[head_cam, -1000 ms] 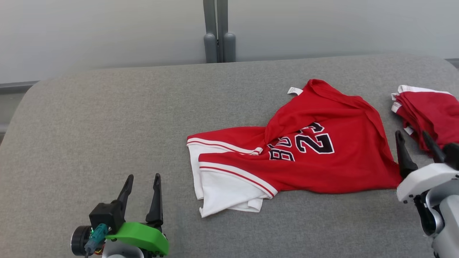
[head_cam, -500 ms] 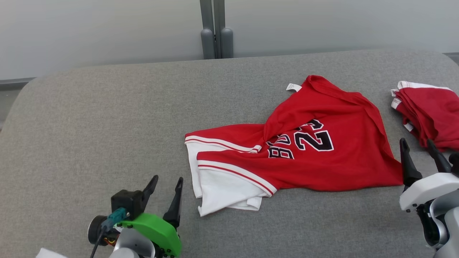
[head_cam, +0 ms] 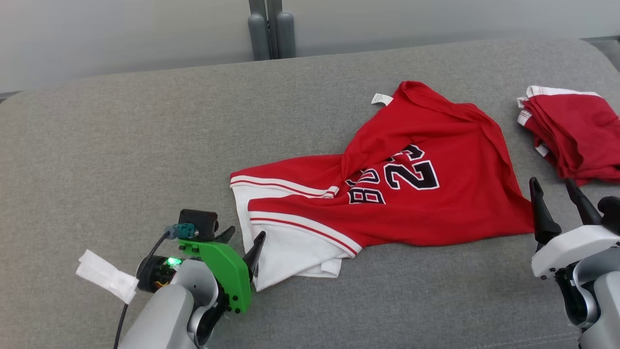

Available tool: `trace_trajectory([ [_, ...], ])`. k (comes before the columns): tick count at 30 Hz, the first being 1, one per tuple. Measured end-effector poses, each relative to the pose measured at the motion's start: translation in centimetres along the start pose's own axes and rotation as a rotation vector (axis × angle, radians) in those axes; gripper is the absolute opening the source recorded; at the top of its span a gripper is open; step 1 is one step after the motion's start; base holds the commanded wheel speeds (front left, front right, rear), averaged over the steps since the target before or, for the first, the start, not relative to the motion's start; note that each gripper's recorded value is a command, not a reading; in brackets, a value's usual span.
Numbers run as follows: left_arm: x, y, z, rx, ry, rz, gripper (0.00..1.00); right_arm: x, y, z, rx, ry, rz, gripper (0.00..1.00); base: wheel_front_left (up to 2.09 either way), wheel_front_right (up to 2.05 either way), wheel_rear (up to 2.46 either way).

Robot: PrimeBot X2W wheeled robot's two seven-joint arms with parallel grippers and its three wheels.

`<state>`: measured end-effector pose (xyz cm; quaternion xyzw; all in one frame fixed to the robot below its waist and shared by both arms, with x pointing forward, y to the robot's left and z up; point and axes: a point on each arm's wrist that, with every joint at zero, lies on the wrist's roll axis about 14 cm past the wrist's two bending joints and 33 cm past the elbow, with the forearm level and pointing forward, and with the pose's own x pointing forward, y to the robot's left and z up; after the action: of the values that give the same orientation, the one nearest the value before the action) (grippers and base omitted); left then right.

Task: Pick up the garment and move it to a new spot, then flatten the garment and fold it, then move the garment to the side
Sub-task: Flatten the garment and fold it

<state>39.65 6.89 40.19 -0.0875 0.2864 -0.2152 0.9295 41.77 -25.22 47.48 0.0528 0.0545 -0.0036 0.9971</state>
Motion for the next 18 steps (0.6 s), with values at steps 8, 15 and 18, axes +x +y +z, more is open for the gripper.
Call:
trace_trajectory([
  [8,2.5,0.1,-0.8,-0.075,0.081,-0.034,1.00,-0.2,-1.6,-0.9,-0.002,0.025,-0.043,1.00,0.00,0.00,0.00],
  [15,3.4,0.3,-0.7,-0.160,0.095,-0.044,0.65,-0.2,-2.3,-1.4,-0.003,0.041,-0.062,1.00,0.00,0.00,0.00],
  [18,3.5,-0.5,-0.8,-0.169,0.110,-0.073,0.00,-0.2,-2.3,-1.5,-0.003,0.045,-0.063,1.00,0.00,0.00,0.00],
])
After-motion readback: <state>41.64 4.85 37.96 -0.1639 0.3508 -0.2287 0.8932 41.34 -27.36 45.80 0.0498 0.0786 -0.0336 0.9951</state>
